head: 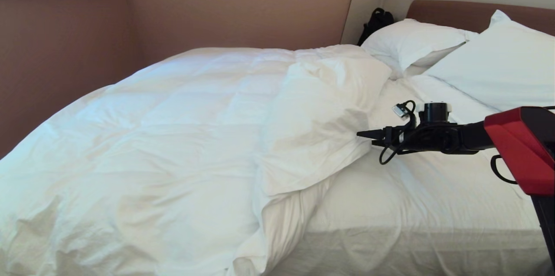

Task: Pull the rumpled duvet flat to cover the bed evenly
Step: Flatten the corners of the folded blanket

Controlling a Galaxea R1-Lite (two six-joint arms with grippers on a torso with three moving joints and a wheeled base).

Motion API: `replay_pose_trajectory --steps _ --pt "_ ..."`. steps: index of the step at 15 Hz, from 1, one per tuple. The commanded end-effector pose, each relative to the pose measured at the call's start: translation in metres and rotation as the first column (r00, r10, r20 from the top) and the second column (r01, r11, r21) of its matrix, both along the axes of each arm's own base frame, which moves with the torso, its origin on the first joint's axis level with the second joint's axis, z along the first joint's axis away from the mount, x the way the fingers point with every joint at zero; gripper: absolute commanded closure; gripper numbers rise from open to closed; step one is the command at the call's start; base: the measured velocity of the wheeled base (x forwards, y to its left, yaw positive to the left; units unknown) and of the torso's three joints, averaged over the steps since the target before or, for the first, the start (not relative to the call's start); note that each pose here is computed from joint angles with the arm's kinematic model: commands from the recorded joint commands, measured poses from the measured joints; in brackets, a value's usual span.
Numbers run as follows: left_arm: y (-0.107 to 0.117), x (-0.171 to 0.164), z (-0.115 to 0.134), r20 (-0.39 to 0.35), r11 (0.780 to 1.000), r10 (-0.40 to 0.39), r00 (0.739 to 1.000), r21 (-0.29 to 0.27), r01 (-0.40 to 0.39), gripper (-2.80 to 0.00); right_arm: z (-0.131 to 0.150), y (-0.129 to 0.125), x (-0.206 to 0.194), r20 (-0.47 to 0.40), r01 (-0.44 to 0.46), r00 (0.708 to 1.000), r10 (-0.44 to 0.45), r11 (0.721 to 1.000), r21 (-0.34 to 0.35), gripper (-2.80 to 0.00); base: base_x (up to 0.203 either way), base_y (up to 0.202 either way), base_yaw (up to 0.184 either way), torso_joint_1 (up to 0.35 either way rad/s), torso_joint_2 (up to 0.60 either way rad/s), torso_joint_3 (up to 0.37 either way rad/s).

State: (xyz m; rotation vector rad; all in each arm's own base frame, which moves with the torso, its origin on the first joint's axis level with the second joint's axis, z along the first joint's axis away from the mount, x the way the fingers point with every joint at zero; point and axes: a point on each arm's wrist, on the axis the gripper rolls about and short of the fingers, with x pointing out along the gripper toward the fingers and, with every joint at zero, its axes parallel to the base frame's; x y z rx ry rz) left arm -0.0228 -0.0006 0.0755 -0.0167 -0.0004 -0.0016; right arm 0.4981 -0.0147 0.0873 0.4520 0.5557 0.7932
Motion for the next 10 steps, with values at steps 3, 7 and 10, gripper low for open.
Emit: replay_pose_trajectory --steps 3,7,10 --pt "0.0 0.0 0.0 0.0 1.0 0.0 1.0 0.0 0.0 0.0 0.003 0.014 -0.002 -0.001 -0.025 1.0 0.025 1.0 0.0 -2.8 0.0 0.0 0.0 0.0 0.0 0.0" --pt "0.0 0.0 0.0 0.0 1.0 0.0 1.0 0.0 0.0 0.0 0.002 0.026 -0.002 -0.017 -0.041 0.999 0.041 0.999 -0.004 -2.8 0.0 0.0 0.0 0.0 0.0 0.0" --pt "0.0 0.0 0.0 0.0 1.0 0.0 1.0 0.0 0.0 0.0 -0.002 0.034 -0.001 -0.026 0.025 0.999 -0.027 0.998 -0.056 -2.8 0.0 0.0 0.0 0.0 0.0 0.0"
